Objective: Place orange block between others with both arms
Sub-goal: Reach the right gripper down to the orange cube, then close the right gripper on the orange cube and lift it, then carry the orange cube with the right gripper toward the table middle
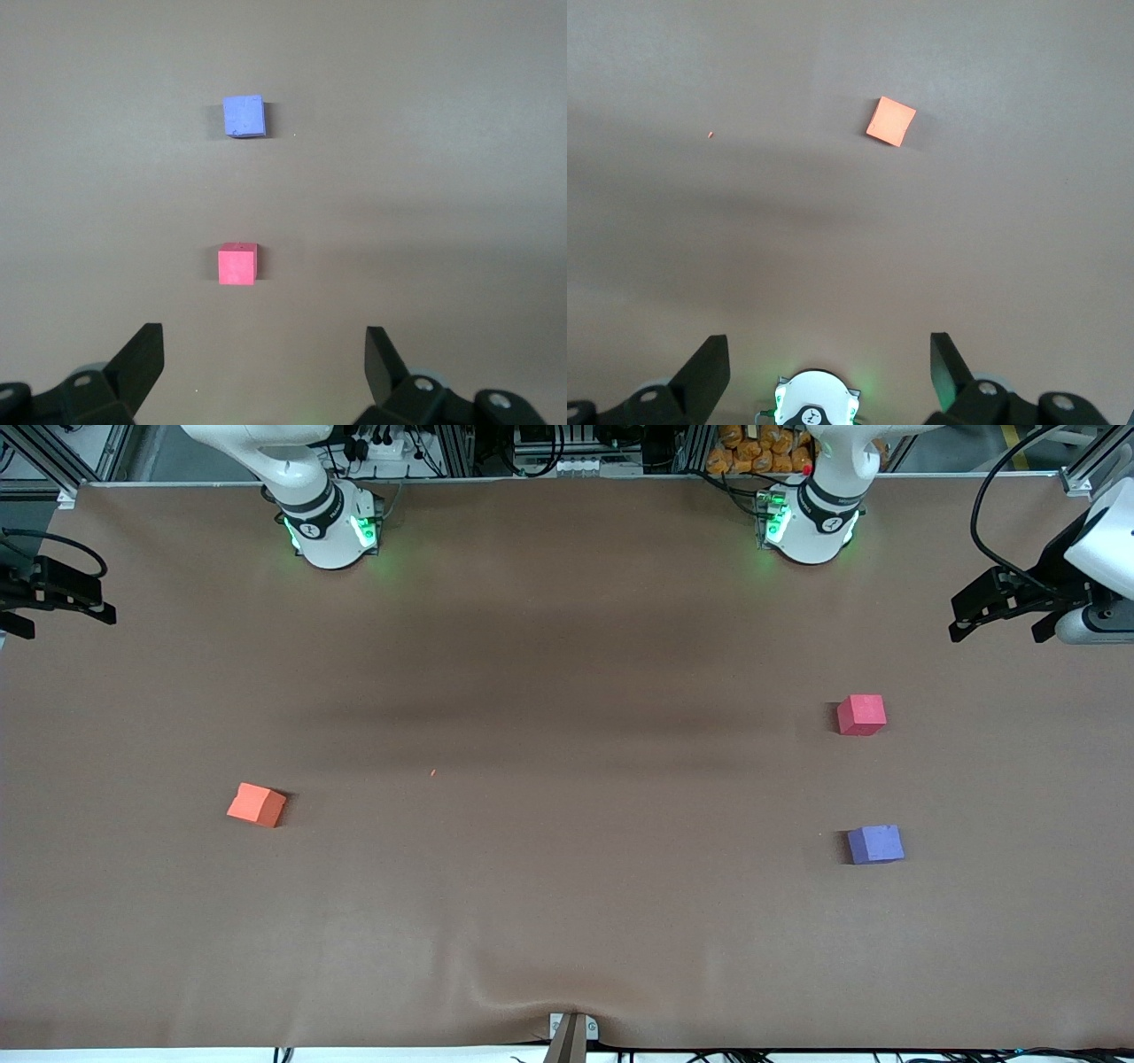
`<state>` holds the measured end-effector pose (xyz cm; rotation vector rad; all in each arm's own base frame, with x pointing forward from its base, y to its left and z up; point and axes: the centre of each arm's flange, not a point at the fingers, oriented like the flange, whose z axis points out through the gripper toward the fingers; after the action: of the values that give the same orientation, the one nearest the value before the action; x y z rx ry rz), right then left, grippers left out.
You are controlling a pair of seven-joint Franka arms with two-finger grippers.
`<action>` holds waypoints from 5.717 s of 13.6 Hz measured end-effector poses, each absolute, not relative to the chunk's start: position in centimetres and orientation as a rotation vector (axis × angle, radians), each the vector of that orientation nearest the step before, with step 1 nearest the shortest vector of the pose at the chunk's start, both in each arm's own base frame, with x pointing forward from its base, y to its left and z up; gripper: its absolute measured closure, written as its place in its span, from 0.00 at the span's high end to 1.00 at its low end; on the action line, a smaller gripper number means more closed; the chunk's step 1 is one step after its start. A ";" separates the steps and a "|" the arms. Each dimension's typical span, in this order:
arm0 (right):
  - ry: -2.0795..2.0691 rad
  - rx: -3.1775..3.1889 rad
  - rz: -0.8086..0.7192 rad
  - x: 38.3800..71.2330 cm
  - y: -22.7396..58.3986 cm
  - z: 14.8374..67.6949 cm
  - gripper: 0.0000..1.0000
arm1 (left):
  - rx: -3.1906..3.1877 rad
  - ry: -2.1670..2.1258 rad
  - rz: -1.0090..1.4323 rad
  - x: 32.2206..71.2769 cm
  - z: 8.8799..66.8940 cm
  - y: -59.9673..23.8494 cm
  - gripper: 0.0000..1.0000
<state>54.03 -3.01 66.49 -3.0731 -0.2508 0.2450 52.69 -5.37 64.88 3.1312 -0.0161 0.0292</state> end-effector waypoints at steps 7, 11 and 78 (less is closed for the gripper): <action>-0.251 -3.074 0.241 53.9 -3.0 67.0 1.00 | 3.137 0.002 0.015 52.8 64.7 -4.7 1.00; -0.248 -3.074 0.253 55.2 -3.1 64.9 1.00 | 3.137 0.003 -0.011 53.1 64.0 -4.6 1.00; 0.041 -2.816 0.316 52.5 48.0 22.4 1.00 | 3.125 -0.062 -0.171 54.8 60.7 -4.3 1.00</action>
<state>52.50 48.00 22.39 -2.8162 0.0410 0.3161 54.75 -4.30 60.65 3.1247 -0.0619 -0.1713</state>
